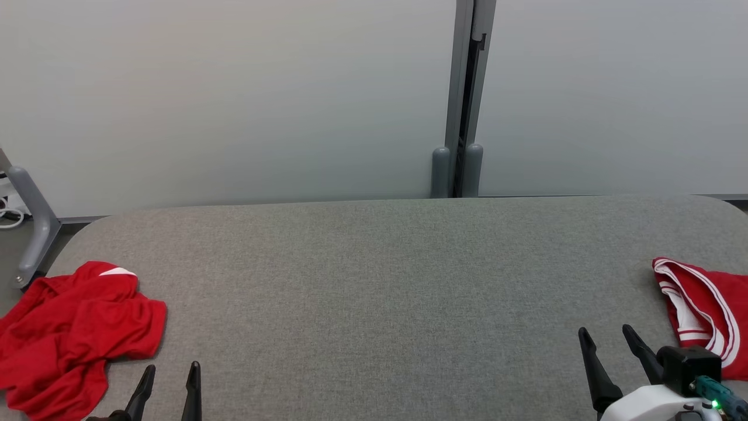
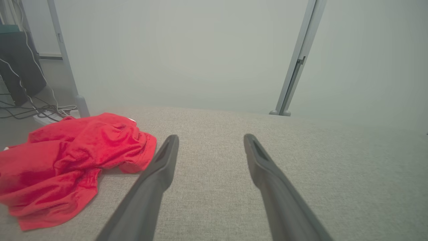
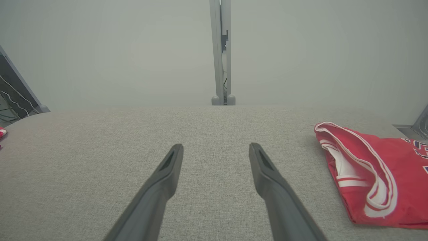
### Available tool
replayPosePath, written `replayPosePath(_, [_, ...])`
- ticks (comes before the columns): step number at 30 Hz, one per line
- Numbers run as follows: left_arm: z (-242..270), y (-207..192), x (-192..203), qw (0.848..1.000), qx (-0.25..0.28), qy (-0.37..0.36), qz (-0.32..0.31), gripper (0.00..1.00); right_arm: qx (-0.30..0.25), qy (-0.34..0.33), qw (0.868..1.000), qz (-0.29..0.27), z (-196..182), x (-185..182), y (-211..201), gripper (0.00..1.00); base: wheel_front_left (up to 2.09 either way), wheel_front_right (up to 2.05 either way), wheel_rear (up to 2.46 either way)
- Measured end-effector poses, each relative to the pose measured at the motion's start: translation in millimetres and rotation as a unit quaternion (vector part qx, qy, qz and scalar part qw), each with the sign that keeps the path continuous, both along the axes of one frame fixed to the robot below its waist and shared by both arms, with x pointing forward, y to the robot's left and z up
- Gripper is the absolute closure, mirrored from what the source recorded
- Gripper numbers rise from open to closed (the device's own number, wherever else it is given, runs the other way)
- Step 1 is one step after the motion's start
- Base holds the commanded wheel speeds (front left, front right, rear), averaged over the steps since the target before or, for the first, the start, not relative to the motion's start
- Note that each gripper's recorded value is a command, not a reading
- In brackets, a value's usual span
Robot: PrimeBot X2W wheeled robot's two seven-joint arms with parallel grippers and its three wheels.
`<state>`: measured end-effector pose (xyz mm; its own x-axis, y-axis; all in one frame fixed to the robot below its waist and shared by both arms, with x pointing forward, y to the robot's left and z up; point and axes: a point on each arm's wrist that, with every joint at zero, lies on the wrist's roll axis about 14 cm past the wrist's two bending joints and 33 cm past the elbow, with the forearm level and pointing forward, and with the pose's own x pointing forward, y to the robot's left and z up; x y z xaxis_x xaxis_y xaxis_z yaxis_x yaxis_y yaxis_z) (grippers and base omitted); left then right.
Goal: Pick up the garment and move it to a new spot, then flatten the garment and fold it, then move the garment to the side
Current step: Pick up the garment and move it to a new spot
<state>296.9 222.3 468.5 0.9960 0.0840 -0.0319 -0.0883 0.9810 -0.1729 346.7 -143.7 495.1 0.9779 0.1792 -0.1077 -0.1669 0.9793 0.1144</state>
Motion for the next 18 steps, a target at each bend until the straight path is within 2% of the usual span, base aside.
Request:
replayPosePath(3, [0,1,-1,1.000,0.001,0.000,0.000,0.00,0.000,0.001,1.000,0.002,-1,1,1,0.00,0.00,0.00,0.00])
replayPosePath(6, [2,15,-9,1.000,0.005,-0.004,0.024,0.00,0.002,0.003,1.000,0.029,-2,9,19,0.00,0.00,0.00,0.00])
replayPosePath(8, [1,38,-30,0.998,0.013,-0.004,0.062,0.00,0.007,-0.001,0.997,0.075,0,17,51,0.00,0.00,0.00,0.00])
replayPosePath(14, [5,72,-70,0.990,0.019,-0.008,0.137,0.00,0.016,0.007,0.989,0.145,-5,23,100,0.00,0.00,0.00,0.00])
replayPosePath(18, [9,102,-104,0.979,0.023,-0.011,0.203,0.00,0.018,0.007,0.977,0.211,-3,21,147,0.00,0.00,0.00,0.00])
